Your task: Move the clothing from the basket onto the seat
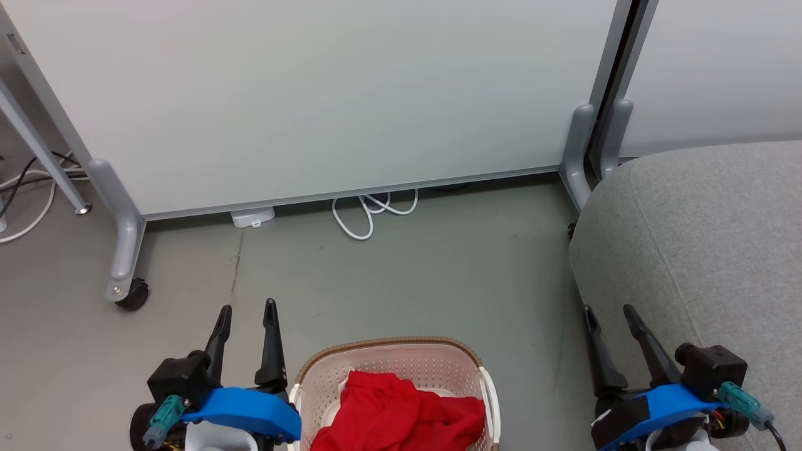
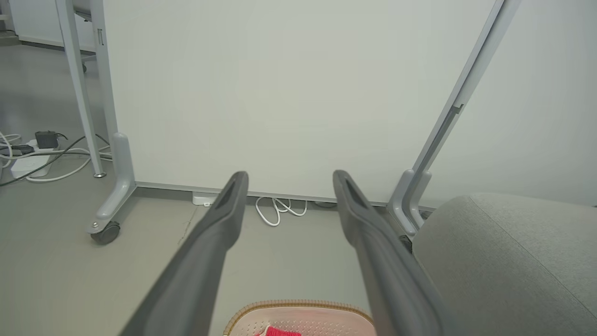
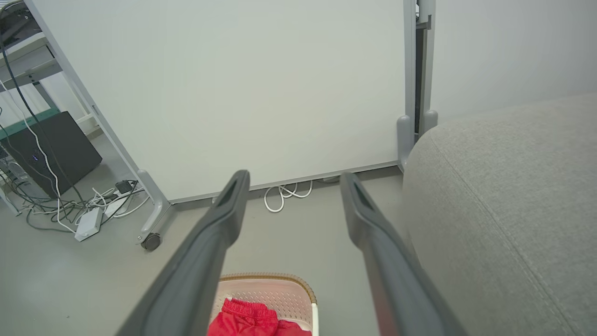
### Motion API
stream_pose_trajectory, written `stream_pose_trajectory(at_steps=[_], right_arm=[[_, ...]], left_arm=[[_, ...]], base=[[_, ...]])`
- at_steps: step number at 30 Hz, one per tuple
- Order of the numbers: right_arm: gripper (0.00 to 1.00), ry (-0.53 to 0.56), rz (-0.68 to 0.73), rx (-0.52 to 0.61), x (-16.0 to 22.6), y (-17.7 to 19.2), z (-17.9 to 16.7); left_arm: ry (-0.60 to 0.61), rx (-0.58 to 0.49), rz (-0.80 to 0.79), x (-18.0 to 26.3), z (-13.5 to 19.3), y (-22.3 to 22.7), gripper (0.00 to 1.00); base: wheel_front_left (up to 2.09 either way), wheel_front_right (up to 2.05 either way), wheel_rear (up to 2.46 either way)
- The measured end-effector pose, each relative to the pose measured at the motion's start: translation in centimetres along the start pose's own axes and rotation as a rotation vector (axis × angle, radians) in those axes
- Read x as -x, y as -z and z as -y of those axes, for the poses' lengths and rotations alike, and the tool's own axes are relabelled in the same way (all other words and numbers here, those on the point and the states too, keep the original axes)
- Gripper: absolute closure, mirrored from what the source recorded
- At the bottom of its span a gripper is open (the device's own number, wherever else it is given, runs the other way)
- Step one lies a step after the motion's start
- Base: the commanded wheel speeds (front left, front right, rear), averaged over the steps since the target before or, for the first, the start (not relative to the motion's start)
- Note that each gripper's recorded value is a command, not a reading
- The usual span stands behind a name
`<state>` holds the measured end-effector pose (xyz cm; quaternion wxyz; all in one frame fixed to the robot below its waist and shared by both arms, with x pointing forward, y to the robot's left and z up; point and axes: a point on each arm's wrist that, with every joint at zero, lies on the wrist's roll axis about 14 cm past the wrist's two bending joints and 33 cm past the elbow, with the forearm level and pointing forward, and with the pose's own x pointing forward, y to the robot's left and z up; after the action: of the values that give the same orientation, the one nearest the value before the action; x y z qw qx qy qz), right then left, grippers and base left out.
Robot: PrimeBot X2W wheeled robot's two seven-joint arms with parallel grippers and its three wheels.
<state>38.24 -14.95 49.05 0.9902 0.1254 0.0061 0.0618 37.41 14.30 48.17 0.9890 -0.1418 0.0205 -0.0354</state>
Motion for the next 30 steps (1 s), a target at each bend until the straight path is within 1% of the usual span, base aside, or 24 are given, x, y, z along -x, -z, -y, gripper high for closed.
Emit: stream_pose_trajectory(at_steps=[21,30], right_arm=[[0.0,-0.021,0.009,0.136,-0.08,-0.24,-0.08],[0.0,-0.03,0.011,0.151,-0.1,-0.22,-0.29]], left_arm=[[0.014,-0.106,0.035,-0.02,0.27,-0.45,0.0],[0.018,-0.118,0.039,0.0,0.36,-0.47,0.0]], base=[[0.0,0.0,0.0],[0.0,0.0,0.0]])
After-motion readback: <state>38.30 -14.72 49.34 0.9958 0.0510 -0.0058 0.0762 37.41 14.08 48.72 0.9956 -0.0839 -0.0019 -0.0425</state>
